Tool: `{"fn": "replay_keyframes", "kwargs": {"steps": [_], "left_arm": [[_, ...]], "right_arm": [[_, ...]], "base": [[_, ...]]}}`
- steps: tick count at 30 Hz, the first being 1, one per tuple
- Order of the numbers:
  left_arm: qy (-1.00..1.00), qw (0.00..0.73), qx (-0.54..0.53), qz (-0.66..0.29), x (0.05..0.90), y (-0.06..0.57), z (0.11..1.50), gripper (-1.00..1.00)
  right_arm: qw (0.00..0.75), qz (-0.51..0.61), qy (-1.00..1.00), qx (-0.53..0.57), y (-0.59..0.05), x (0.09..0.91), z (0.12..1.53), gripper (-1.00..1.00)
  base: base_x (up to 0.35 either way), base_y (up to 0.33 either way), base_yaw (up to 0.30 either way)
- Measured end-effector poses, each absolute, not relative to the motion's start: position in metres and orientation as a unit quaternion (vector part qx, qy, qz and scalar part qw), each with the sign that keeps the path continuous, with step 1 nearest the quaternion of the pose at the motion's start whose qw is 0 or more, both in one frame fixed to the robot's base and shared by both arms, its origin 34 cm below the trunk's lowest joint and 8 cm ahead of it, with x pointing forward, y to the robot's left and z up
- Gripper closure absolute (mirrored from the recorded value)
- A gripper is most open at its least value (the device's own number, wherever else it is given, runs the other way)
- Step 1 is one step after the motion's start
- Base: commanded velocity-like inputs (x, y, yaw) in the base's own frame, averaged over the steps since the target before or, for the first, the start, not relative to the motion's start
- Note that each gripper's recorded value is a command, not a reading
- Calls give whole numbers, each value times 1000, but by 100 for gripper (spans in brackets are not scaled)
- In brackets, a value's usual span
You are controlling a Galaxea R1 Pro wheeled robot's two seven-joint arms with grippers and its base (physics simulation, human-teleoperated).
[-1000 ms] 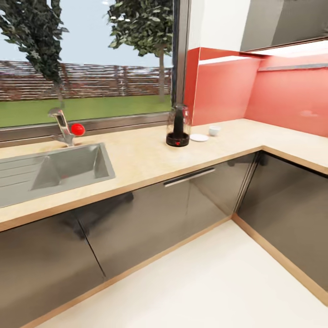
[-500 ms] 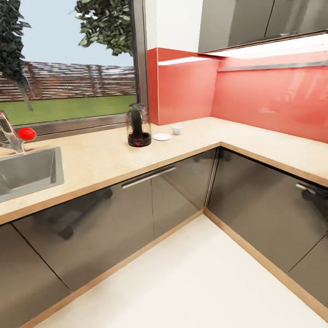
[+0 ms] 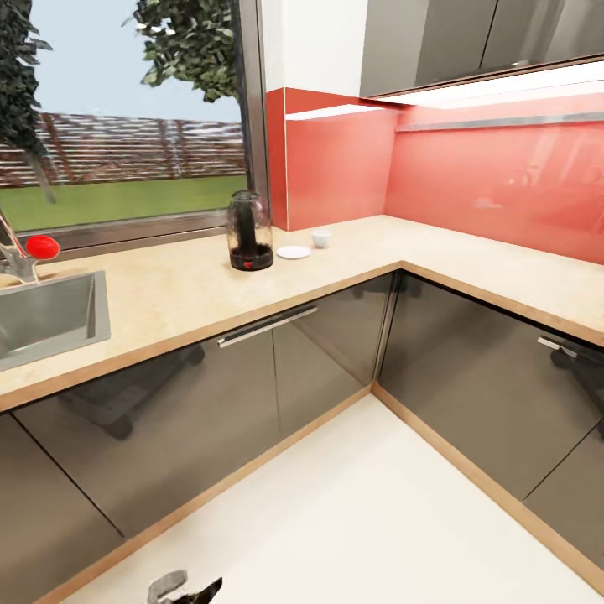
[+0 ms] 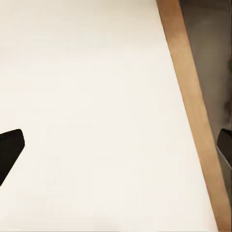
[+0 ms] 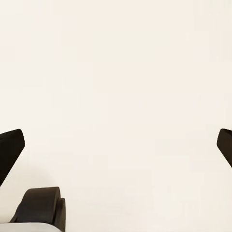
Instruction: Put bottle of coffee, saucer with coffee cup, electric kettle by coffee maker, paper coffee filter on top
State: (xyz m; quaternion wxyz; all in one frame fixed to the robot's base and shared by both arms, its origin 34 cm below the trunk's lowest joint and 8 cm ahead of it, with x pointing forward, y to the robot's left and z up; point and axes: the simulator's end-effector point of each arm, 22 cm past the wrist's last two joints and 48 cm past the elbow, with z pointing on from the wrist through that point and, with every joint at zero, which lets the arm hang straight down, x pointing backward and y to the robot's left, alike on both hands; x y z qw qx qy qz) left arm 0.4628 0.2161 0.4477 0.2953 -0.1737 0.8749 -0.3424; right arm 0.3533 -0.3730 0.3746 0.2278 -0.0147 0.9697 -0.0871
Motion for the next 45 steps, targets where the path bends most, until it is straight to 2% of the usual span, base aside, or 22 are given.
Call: {"fn": "replay_keyframes", "kwargs": {"steps": [3,15,24,27,29,35,38,45], "left_arm": [[819,404,-82,-399,614,160,623,-100],[752,468,44,-461,716,89,862,-100],[733,527,64,-425,785,63,999,-100],[734,550,68,-392,817,57,1066,-100],[746,585,48,-315,843,76,1113,-100],[748,633,51,-193,850,98,1138,-100],[745,662,46,-77,857,135,1146,-100],[746,663,40,-41,861,155,1144,-100]], "right_arm": [[227,-87,970,-14,-373,353,375,-100],[226,-87,970,-16,-373,352,374,-100],[223,-86,971,-17,-372,349,373,-100],[222,-86,971,-17,-372,348,372,-100],[214,-84,973,-21,-370,341,370,-100],[188,-68,978,-66,-352,320,360,-100],[178,-57,976,-107,-338,312,356,-100],[151,-53,980,-116,-335,287,350,-100]], "base": [[0,0,0],[0,0,0],[0,0,0],[0,0,0],[0,0,0],[0,0,0],[19,2,0],[162,31,0]]}}
